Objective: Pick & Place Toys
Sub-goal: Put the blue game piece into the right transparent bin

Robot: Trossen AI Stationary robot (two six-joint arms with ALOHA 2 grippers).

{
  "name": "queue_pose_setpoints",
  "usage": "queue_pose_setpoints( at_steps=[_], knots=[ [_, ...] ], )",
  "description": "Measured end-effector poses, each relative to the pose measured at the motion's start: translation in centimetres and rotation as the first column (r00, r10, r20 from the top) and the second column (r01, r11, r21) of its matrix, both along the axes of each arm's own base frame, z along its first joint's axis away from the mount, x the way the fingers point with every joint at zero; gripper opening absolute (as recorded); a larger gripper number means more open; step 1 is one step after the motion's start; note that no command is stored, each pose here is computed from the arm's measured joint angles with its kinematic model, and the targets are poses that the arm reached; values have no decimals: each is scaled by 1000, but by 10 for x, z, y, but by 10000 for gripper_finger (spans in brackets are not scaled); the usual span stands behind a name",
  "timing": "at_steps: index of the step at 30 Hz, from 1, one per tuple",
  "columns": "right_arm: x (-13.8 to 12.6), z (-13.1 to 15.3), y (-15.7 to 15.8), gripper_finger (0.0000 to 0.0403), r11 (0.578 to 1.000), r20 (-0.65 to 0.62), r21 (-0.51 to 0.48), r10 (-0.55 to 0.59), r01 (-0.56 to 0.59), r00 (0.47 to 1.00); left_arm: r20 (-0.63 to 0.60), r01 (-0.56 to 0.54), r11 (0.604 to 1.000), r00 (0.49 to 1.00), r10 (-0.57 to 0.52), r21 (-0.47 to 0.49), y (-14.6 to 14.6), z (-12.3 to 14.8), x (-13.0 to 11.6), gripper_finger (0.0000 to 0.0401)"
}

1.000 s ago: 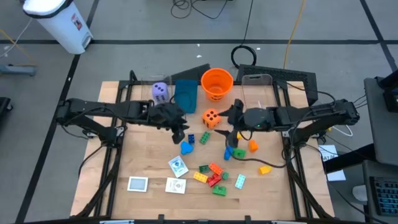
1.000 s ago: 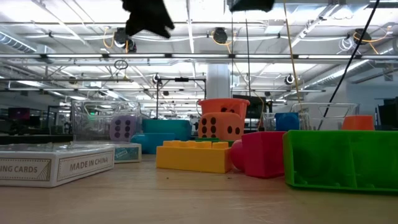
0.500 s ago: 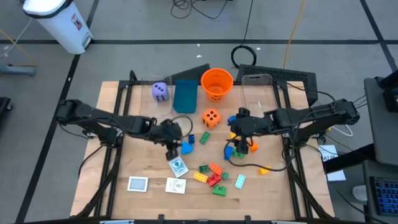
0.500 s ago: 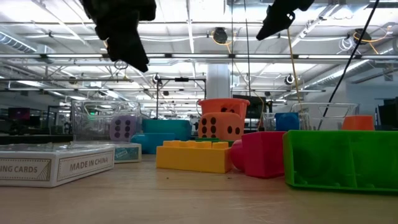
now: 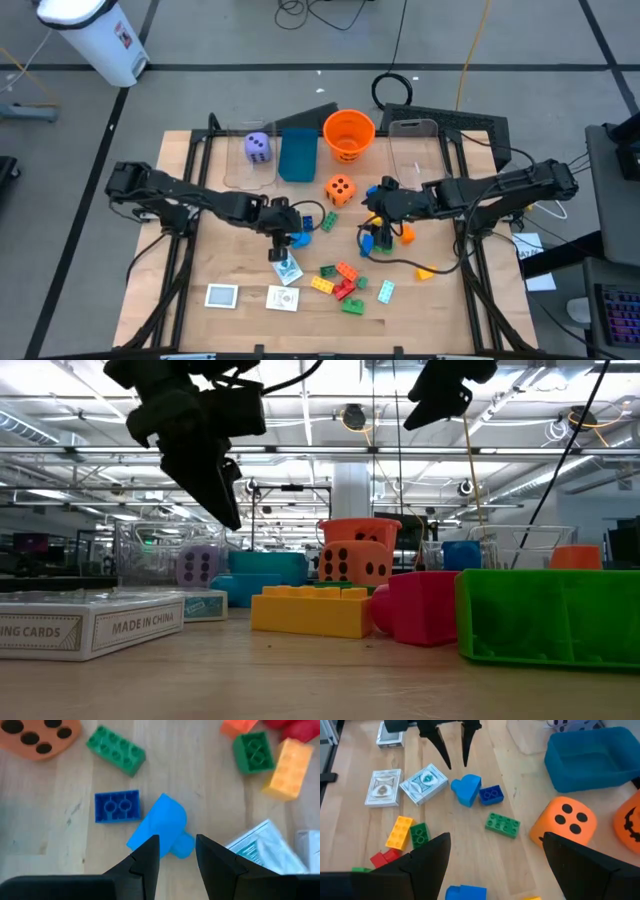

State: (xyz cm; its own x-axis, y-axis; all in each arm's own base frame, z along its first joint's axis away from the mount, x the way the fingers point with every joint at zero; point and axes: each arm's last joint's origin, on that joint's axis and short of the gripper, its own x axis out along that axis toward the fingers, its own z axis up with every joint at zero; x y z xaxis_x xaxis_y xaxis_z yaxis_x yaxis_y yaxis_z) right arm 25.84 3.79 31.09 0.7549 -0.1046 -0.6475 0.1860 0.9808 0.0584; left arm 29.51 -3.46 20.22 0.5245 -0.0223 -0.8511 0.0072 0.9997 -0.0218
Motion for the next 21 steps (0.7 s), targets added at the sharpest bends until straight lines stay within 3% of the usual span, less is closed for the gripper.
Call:
queue_pose_setpoints(
  at_steps=[7,21],
  knots=[
    [0,-1,0,308,1000,-4,4,-7,7,1000,-4,144,986,990,-144,84,3,-1,1,149],
    [1,-1,-14,308,998,-2,12,-69,69,998,-78,270,951,962,-261,153,9,-15,5,288]
  ],
)
